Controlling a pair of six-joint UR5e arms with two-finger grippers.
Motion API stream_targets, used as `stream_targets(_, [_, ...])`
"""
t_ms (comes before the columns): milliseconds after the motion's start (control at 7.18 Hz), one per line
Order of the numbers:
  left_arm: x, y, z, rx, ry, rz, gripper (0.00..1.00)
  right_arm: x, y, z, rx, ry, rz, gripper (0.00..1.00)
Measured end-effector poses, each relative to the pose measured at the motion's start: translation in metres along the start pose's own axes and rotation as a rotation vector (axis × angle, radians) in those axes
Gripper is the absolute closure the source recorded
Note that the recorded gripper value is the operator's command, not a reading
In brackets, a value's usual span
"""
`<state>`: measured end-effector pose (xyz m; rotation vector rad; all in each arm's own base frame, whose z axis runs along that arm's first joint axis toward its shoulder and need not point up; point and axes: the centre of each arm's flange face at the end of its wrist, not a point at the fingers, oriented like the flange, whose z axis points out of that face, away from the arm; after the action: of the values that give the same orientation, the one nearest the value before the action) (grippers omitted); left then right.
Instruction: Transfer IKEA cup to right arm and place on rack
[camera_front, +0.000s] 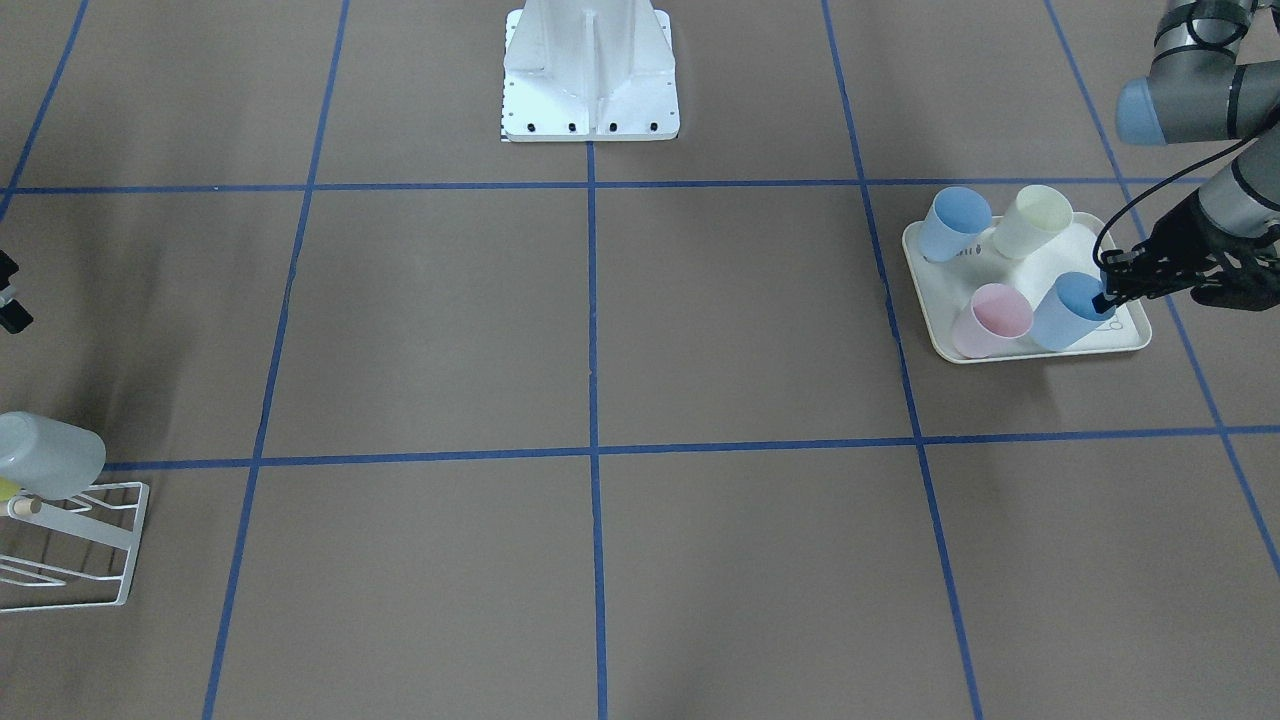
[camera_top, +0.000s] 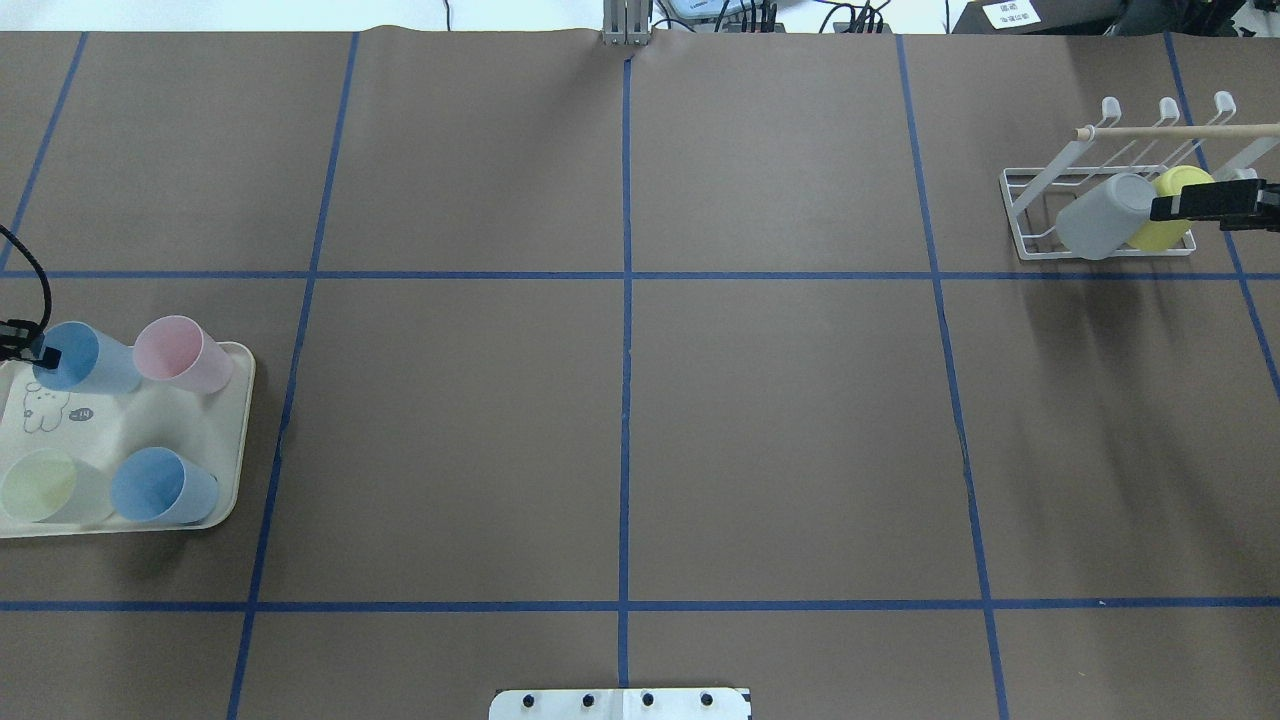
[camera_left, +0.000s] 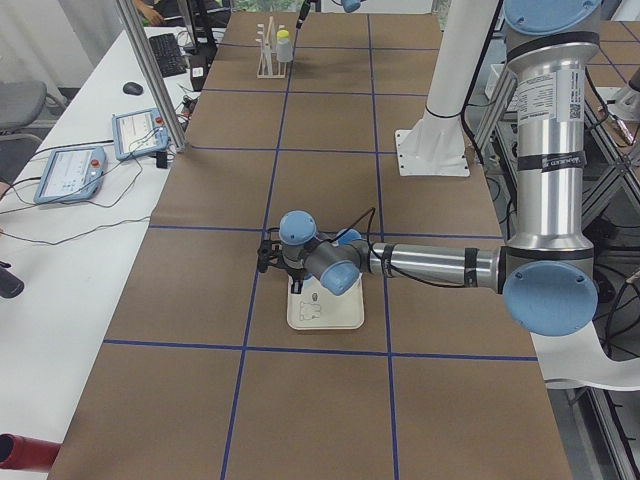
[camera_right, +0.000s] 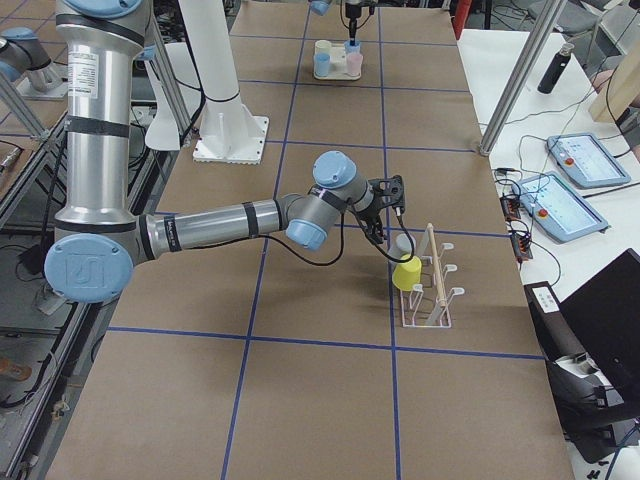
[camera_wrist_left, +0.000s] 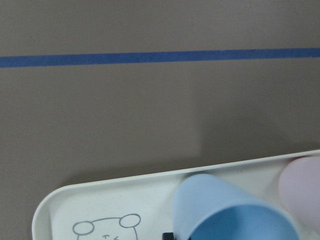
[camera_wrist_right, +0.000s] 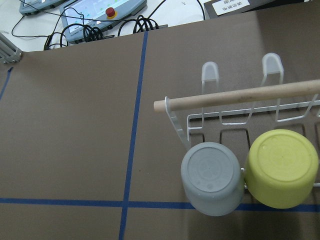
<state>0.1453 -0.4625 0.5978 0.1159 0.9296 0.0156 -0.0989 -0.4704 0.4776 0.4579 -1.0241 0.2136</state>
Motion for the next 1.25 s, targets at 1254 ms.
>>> stream_targets(1254, [0.299, -0.087, -0.106, 0.044, 0.436, -0.279, 1.0, -0.038, 0.017, -0.016, -0.046, -0.234, 0.201, 0.01])
